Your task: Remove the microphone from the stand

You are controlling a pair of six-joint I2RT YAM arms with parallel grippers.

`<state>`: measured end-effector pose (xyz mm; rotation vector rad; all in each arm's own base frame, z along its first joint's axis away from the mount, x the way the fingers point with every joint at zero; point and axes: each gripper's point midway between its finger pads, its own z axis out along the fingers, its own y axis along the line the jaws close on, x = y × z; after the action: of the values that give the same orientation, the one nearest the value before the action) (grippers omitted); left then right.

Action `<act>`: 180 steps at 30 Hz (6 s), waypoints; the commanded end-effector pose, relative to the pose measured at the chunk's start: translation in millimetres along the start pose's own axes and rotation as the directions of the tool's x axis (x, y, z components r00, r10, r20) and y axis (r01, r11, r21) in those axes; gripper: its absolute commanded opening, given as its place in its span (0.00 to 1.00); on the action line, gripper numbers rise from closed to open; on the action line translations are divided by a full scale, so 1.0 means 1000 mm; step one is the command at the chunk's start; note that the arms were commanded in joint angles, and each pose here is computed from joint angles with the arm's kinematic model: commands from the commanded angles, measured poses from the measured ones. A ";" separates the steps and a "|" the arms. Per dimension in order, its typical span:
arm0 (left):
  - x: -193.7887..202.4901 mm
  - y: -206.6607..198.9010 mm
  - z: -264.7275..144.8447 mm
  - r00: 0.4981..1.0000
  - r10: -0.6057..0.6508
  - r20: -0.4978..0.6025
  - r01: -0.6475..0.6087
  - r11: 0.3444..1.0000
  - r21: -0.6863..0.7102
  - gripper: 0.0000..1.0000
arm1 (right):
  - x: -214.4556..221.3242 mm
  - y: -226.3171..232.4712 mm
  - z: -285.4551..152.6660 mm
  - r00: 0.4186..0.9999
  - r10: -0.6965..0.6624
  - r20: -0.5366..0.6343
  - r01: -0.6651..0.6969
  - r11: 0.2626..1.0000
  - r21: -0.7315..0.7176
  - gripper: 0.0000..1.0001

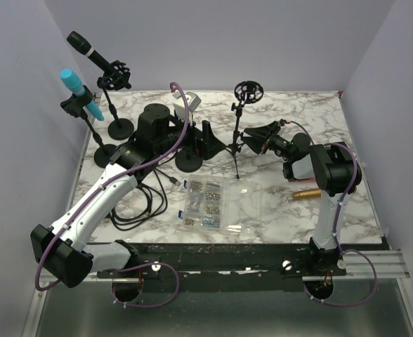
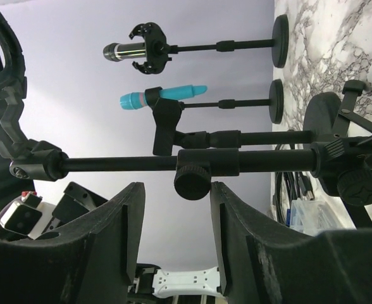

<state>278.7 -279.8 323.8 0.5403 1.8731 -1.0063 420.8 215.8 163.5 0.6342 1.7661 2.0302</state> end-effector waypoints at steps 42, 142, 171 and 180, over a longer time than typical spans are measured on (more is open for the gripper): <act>-0.005 -0.012 -0.004 1.000 0.001 0.010 -0.001 0.999 0.047 0.99 | -0.001 -0.021 0.009 0.981 -0.179 -0.073 0.187 0.975 0.120 0.12; -0.052 -0.005 -0.063 0.976 0.168 0.137 -0.143 0.974 -0.176 0.98 | 0.005 -0.021 -0.004 0.681 -0.715 -0.161 0.674 0.526 0.519 0.81; -0.022 0.005 -0.065 0.966 0.207 0.152 -0.180 0.968 -0.177 0.99 | 0.004 -0.001 0.033 0.904 -0.246 -0.348 0.268 0.963 0.014 0.50; -0.018 0.007 -0.059 0.972 0.195 0.132 -0.172 0.971 -0.167 0.98 | -0.006 -0.008 0.021 0.905 -0.240 -0.351 0.267 0.963 0.032 0.54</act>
<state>262.5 -221.9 350.1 0.5067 1.7285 -0.7314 441.3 234.7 158.3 0.1250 2.0084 1.9691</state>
